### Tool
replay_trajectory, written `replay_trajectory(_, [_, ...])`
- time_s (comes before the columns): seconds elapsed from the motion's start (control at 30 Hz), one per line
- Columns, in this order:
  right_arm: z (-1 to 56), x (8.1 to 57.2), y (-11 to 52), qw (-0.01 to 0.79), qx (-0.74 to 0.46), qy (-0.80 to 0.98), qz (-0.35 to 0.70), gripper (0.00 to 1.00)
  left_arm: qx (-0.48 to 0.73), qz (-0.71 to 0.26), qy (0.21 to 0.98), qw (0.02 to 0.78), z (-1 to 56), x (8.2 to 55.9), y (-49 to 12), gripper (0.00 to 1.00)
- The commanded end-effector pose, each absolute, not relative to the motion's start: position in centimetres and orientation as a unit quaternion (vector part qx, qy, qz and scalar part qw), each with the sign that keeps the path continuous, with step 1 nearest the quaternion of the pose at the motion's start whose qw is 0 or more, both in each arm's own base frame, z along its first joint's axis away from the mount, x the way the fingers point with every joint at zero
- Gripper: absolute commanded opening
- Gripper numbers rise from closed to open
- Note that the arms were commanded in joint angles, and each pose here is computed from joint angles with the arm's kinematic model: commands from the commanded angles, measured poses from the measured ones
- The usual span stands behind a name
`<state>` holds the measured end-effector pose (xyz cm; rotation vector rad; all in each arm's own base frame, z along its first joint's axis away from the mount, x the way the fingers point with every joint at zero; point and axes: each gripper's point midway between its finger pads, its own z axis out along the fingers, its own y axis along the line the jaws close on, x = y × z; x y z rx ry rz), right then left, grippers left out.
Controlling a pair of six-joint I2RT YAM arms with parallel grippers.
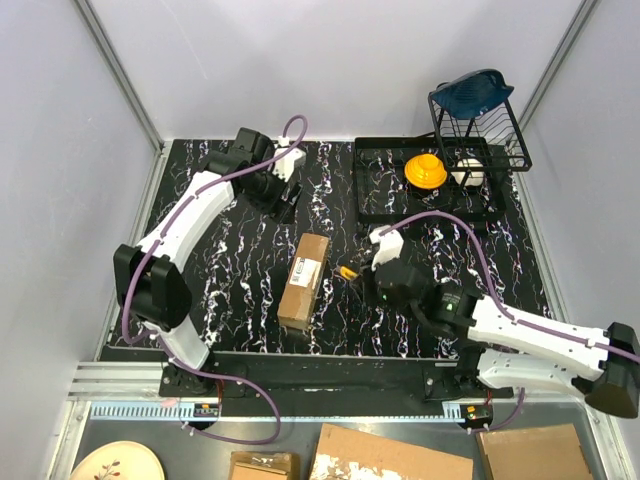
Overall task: Unpack the express box
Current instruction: Adjust the express box at the center of the board.
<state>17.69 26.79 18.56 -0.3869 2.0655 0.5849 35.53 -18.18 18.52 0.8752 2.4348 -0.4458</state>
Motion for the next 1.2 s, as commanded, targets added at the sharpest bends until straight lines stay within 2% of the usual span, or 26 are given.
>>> replay_trajectory(0.0, [14.5,18.0,26.4,0.354,-0.070,0.891,0.275,0.00,0.350,-0.189,0.892,0.215,18.9,32.5,-18.3,0.82])
replay_trajectory(0.27, [13.4,20.8,28.9,0.320,-0.048,0.867,0.380,0.00,0.326,-0.197,0.909,0.172,15.0,30.7,-18.8,0.82])
replay_trajectory(0.47, [14.4,22.2,27.8,0.338,-0.038,0.843,0.416,0.00,0.332,-0.208,0.903,0.177,13.7,31.2,-19.9,0.77])
replay_trajectory(0.6, [14.4,23.2,27.5,0.356,-0.059,0.846,0.392,0.00,0.374,-0.183,0.888,0.193,13.7,30.9,-21.6,0.72])
replay_trajectory(0.83, [13.5,30.1,24.5,0.447,-0.035,0.864,0.229,0.00,0.363,-0.187,0.903,0.134,10.2,28.6,-22.4,0.69])
replay_trajectory(0.93, [13.8,32.2,24.0,0.466,-0.024,0.863,0.194,0.00,0.361,-0.199,0.901,0.136,9.4,28.4,-22.8,0.69])
replay_trajectory(1.03, [15.0,32.5,23.7,0.479,-0.020,0.856,0.194,0.00,0.362,-0.208,0.897,0.145,9.4,29.4,-23.7,0.73])
replay_trajectory(1.17, [17.0,30.3,22.8,0.488,-0.031,0.845,0.218,0.00,0.392,-0.221,0.881,0.143,8.3,30.8,-24.9,0.77])
